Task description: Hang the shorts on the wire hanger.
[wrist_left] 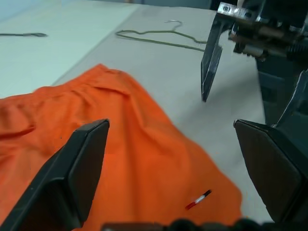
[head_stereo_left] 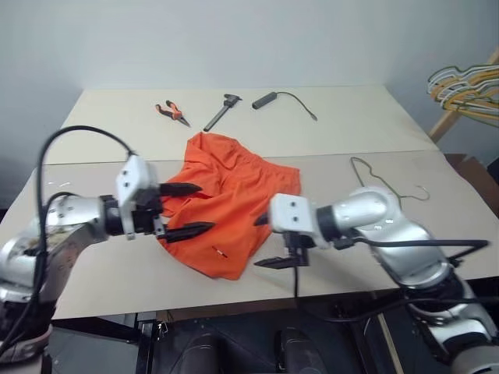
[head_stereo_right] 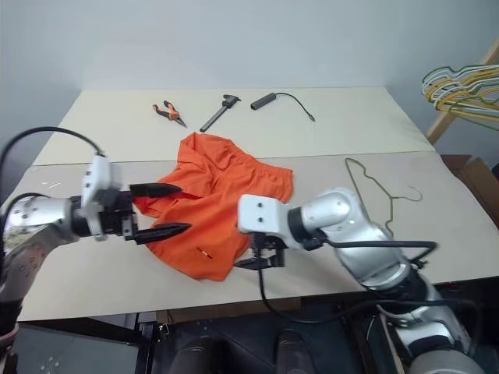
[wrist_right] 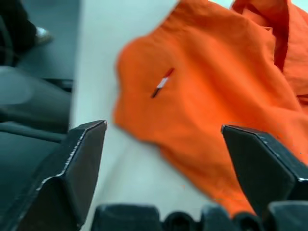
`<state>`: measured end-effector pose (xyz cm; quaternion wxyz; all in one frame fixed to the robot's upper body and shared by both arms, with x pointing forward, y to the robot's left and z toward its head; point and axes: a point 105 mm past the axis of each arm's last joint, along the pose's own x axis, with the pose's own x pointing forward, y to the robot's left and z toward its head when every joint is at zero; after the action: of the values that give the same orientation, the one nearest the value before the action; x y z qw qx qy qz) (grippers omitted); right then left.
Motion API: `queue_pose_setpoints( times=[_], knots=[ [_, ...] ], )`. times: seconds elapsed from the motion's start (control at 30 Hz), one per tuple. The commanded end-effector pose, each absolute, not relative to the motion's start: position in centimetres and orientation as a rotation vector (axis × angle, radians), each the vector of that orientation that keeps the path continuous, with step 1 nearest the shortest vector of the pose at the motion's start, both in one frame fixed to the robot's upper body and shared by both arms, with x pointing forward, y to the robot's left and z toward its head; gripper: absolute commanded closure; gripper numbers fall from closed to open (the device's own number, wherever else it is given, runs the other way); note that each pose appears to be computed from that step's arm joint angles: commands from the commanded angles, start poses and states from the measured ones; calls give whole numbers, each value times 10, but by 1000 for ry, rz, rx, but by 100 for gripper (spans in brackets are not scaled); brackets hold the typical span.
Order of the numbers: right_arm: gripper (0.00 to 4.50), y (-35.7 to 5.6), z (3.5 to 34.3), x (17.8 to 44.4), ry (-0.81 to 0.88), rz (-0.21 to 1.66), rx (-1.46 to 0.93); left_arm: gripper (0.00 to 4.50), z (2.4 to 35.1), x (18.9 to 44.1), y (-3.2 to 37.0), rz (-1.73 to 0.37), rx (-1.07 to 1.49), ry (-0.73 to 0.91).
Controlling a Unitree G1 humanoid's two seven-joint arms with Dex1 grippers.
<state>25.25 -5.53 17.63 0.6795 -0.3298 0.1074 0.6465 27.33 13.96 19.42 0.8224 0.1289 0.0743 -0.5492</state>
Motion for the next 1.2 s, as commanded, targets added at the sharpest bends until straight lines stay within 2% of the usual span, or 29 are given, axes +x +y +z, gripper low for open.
queue_pose_setpoints(
  times=[0.03, 0.2, 0.27, 0.6, 0.73, 1.07, 1.1, 1.2],
  knots=[
    [3, -73, 186, 254, 232, 1395, -751, 0, 178, 262, 116, -1231, 278, 316],
    [3, -90, 184, 261, 260, 1316, -777, 0, 138, 245, 108, -1213, 360, 650],
    [3, -91, 186, 261, 256, 1308, -772, 0, 125, 244, 107, -1159, 411, 715],
    [3, -95, 188, 260, 243, 1266, -750, 0, 88, 266, 94, -869, 564, 725],
    [0, -96, 189, 259, 236, 1261, -743, 91, 82, 268, 100, -853, 627, 730],
    [0, -103, 189, 265, 242, 1223, -726, 424, 91, 275, 132, -835, 682, 729],
    [0, -104, 189, 266, 240, 1215, -724, 446, 93, 274, 136, -853, 700, 718],
    [0, -107, 189, 274, 194, 1182, -758, 446, 101, 264, 146, -988, 754, 689]
  ],
)
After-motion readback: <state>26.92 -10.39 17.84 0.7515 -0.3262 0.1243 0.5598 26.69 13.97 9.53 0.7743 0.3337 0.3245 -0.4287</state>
